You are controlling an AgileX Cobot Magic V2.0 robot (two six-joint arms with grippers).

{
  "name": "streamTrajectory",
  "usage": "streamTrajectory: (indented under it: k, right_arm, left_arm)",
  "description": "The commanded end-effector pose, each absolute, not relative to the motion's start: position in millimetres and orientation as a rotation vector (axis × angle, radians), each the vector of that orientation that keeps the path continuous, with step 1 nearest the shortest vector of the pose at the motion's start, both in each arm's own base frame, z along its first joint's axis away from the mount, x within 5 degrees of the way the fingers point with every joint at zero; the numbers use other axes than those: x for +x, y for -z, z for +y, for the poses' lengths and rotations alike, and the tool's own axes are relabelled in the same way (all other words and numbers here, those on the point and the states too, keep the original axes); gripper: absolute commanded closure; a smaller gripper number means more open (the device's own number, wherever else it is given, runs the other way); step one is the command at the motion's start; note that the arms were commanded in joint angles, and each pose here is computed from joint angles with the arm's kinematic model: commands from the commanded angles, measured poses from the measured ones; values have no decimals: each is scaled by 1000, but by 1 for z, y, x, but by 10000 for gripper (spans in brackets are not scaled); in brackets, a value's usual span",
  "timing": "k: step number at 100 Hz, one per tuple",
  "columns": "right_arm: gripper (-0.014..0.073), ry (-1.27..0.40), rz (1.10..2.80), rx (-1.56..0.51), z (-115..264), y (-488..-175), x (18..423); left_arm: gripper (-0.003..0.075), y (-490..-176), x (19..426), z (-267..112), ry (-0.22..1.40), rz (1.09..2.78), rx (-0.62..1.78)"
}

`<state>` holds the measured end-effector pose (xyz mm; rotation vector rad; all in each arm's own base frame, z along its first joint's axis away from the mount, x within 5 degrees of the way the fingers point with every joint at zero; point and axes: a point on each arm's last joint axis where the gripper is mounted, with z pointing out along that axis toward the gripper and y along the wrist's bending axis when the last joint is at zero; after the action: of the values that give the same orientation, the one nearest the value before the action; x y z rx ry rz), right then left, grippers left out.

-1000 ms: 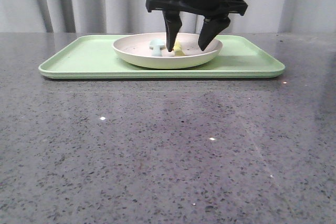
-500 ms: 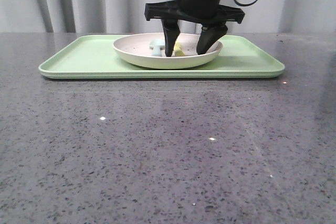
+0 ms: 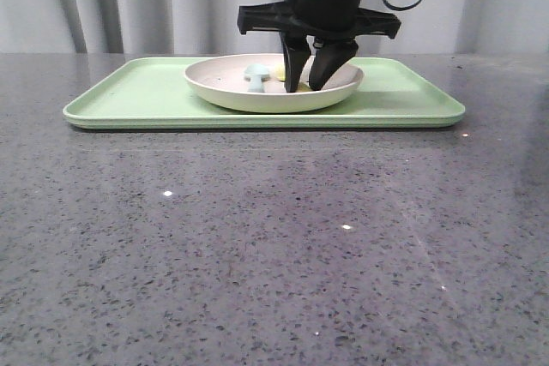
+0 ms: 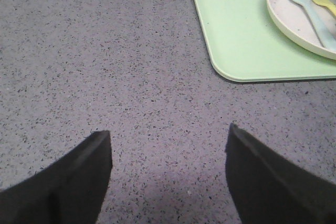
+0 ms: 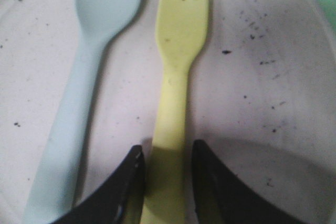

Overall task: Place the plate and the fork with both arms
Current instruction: 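Lower the right gripper and close it on the yellow fork handle, then lift the fork out of the plate and move it beside the plate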

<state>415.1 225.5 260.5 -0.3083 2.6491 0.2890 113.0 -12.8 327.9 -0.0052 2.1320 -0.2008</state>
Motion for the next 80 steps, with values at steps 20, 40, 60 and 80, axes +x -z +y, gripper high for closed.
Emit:
streamTrajectory:
  k: [20, 40, 60, 80]
  right_arm:
    - [527, -350, 2569, -295, 225, -292, 410]
    - [570, -350, 2570, -295, 225, -293, 410]
    - [570, -351, 2569, -296, 224, -300, 407]
    - [570, -361, 2536, -289, 219, -315, 403]
  left_arm:
    - [266, -341, 116, -12, 210, 2045, -27]
    - [266, -341, 116, -12, 210, 2045, -27]
    - [266, -341, 116, -12, 210, 2045, -27]
    - [266, -341, 116, -12, 210, 2045, -27]
